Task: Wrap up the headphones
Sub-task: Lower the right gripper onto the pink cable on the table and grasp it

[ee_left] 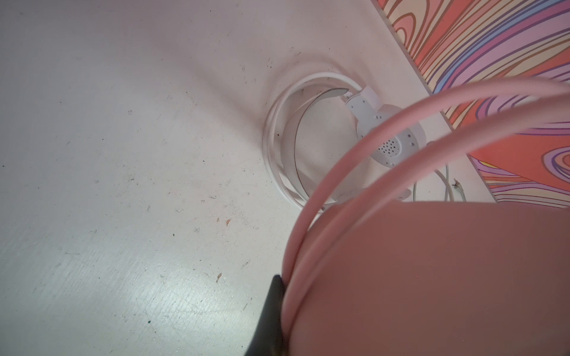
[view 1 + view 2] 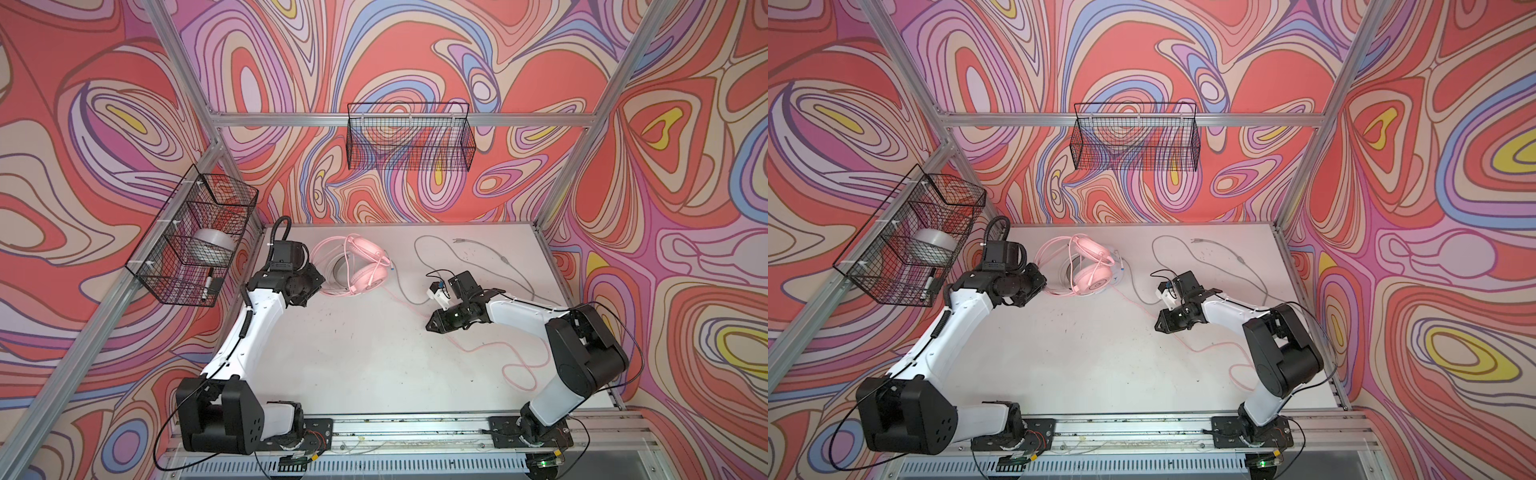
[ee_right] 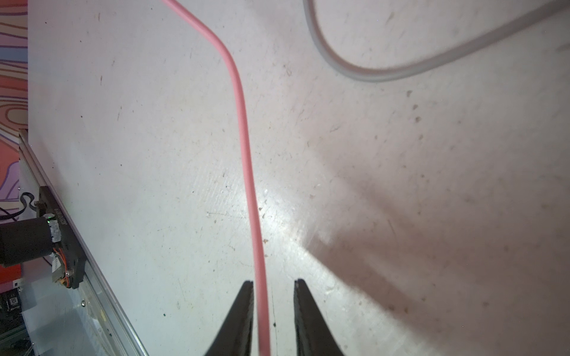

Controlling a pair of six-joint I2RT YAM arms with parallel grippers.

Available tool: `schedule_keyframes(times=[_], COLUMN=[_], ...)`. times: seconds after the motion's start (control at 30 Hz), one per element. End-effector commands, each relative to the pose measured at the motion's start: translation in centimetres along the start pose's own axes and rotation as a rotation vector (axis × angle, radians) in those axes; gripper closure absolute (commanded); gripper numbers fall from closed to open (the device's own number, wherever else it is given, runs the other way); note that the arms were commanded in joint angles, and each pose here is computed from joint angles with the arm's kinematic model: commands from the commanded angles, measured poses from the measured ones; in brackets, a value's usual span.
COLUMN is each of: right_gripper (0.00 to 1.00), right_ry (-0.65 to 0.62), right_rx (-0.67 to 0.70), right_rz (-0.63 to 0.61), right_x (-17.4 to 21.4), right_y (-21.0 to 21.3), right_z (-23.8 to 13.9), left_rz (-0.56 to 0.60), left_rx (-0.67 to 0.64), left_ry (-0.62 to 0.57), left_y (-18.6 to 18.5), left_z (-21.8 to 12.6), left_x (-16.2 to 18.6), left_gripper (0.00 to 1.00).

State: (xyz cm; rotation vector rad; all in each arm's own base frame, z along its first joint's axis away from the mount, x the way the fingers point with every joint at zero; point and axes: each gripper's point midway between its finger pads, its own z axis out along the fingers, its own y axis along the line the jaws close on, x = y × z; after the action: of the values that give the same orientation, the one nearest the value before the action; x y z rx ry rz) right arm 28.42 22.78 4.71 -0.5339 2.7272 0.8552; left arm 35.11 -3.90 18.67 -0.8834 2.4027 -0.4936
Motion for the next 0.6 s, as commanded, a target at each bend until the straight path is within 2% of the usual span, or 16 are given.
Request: schedule_keyframes(times=[0.0, 0.1, 0.33, 0.57], right_gripper=[0.74, 0.74, 0.86, 0.96], right_ry=[0.010, 0.012, 0.036, 0.025], right_rx=[0.025, 0.044, 0.041, 0.024], right_rz=[-0.003, -0.002, -0.001, -0.029], right_x=[0.6, 1.0, 2.2, 1.5], right_y=[-0.2, -0.3, -0.2, 0.6], right_z=[-0.3, -0.8, -1.0, -0.8], left_rz=[-0.020, -0.022, -0.031, -0.039], left_rx=[0.035, 0.031, 0.041, 0.047], left_ry=[-0.028, -0.029, -0.018, -0.015], left_y=[-0.7, -0.6, -0.7, -0.8], left_z=[-0.4, -0.4, 0.0, -0.1], left_x=[-0.7, -0.8, -0.6, -0.5], left_gripper=[1.00, 1.00, 1.00, 1.00])
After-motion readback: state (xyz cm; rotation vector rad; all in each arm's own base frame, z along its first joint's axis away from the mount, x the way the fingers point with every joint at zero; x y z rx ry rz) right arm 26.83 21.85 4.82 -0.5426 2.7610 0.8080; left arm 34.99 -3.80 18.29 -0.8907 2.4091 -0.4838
